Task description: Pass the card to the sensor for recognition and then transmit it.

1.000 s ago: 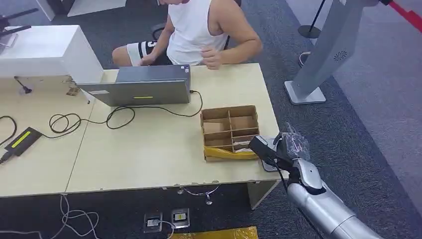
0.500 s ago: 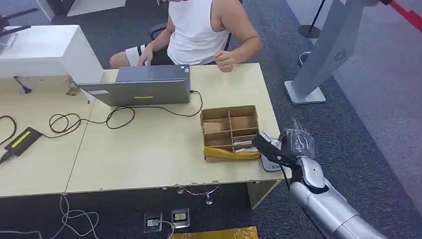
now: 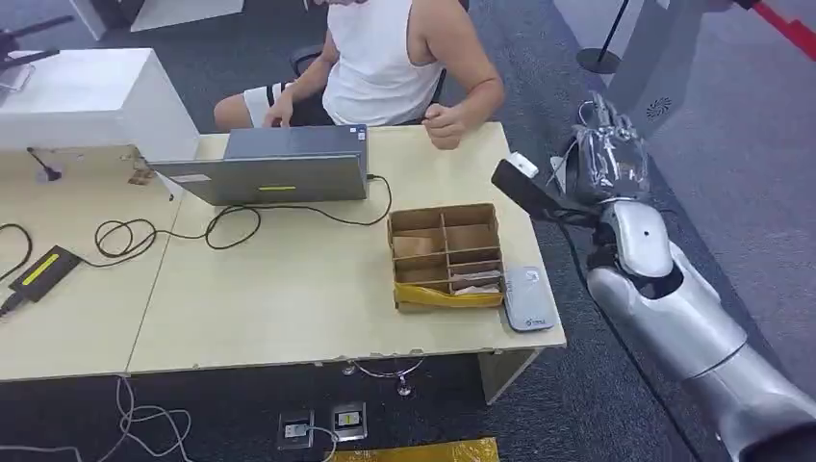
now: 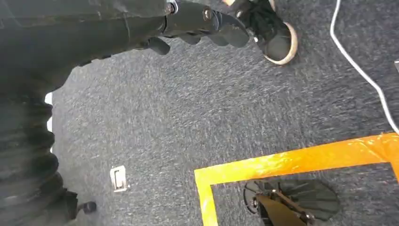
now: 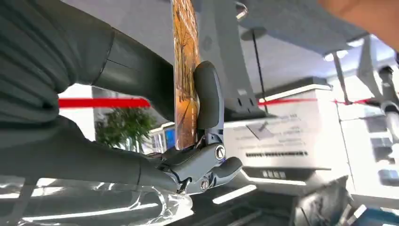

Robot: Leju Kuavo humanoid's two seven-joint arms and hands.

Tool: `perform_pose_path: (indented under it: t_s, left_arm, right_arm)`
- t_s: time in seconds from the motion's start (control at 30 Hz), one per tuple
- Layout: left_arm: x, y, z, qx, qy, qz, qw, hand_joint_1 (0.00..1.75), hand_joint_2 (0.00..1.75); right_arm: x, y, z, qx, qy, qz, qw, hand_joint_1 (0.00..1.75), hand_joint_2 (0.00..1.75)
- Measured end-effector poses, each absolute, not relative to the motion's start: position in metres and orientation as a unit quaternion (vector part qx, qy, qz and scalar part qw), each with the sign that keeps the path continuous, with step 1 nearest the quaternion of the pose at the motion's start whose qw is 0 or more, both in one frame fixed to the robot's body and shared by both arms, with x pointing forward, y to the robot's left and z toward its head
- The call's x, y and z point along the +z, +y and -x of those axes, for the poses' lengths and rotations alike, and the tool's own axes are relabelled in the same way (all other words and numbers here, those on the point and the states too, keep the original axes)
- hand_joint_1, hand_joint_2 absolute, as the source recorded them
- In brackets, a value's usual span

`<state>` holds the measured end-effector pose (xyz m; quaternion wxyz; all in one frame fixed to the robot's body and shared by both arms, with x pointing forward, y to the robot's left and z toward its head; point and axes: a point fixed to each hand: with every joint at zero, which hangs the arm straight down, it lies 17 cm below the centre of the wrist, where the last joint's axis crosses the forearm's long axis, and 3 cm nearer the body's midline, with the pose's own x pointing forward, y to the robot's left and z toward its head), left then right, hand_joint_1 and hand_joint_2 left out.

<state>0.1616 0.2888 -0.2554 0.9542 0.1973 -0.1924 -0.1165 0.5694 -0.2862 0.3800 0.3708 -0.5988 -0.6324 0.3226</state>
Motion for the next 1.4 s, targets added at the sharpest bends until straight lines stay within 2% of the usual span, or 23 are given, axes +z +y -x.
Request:
perform_pose_path:
  t_s: [0.27,0.57,0.97,1.4]
  left_arm:
    - [-0.253,0.286,-0.171,-0.128,-0.198,-0.195,0.952,0.0,1.75]
    - [-0.252,0.285,-0.176,-0.137,-0.197,-0.193,0.951,0.0,1.75]
    - [-0.253,0.283,-0.175,-0.169,-0.188,-0.192,0.948,0.0,1.75]
    - [-0.254,0.28,-0.172,-0.181,-0.187,-0.192,0.946,0.0,1.75]
  right_arm:
    - [0.416,-0.25,-0.576,0.33,-0.654,0.587,0.344,1.75,1.75]
    - [0.402,-0.207,-0.601,0.373,-0.643,0.567,0.354,1.75,1.75]
    - [0.378,-0.232,-0.637,0.387,-0.584,0.597,0.391,1.75,1.75]
    - [0.351,-0.248,-0.645,0.403,-0.554,0.608,0.401,1.75,1.75]
